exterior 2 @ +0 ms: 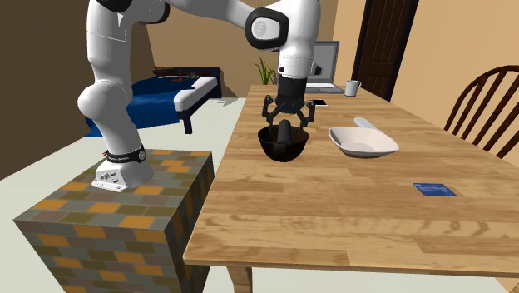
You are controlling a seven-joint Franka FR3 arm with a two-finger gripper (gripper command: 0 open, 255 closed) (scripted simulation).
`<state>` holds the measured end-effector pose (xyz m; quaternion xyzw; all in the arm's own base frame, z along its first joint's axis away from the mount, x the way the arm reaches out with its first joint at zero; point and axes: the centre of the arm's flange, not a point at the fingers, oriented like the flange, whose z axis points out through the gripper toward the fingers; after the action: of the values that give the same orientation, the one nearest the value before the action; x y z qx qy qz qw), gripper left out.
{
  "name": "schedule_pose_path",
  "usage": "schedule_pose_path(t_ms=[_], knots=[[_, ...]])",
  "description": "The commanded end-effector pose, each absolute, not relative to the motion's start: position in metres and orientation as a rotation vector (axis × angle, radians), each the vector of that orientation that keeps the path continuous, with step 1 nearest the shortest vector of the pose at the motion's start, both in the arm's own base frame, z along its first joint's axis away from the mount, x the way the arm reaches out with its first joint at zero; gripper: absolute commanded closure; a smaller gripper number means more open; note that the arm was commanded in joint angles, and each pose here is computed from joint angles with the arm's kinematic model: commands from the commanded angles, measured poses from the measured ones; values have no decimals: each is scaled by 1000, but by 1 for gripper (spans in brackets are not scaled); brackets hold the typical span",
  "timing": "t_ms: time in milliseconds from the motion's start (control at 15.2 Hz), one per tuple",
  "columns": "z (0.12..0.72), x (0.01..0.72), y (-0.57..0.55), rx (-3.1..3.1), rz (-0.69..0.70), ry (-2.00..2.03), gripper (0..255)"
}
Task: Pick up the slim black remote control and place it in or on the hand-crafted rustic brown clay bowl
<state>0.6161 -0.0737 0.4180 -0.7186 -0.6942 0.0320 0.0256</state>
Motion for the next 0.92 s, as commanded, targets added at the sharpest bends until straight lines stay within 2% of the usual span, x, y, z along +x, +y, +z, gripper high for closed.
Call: schedule_pose_path(t_ms=[0,330,858], knots=[[418,616,-74,-2222,99,-2146,0],[468,620,-73,-2222,99,-2146,0],[468,620,-73,-2222,99,-2146,0]])
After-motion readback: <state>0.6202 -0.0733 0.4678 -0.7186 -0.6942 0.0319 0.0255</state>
